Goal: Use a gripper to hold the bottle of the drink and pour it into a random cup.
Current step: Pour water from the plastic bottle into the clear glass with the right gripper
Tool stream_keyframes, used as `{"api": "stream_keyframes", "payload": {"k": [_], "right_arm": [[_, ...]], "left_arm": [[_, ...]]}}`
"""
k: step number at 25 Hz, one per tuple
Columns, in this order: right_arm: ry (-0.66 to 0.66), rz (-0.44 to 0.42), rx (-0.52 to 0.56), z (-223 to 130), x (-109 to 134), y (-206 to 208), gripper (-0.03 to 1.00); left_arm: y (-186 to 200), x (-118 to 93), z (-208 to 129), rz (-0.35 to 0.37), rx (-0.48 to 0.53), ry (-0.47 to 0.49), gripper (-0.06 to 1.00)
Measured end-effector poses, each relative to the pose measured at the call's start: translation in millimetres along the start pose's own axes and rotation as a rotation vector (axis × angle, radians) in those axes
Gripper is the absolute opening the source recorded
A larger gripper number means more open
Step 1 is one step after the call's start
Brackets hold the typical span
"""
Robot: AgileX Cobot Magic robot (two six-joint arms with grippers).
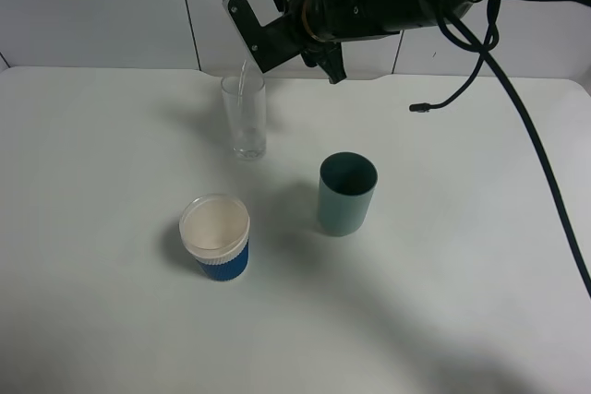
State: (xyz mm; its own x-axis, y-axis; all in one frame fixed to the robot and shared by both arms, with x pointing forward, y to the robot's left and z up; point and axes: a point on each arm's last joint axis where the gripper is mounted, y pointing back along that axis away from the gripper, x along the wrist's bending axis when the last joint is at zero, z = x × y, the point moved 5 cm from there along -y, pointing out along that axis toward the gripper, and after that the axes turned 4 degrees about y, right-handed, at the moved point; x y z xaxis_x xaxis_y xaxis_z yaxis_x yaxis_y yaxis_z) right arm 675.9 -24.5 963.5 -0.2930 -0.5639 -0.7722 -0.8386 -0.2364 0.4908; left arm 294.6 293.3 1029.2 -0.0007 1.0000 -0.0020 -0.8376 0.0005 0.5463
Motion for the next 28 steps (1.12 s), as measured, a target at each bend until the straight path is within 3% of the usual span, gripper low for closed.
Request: {"api": "stream_keyframes", "payload": {"k": [28], "right_arm": [[0.027, -0.001, -0.002, 1.3, -0.4, 0.3, 0.56]], "left_arm": [[0.0, 0.0, 0.0, 0.0, 0.0, 0.0, 0.99]]}}
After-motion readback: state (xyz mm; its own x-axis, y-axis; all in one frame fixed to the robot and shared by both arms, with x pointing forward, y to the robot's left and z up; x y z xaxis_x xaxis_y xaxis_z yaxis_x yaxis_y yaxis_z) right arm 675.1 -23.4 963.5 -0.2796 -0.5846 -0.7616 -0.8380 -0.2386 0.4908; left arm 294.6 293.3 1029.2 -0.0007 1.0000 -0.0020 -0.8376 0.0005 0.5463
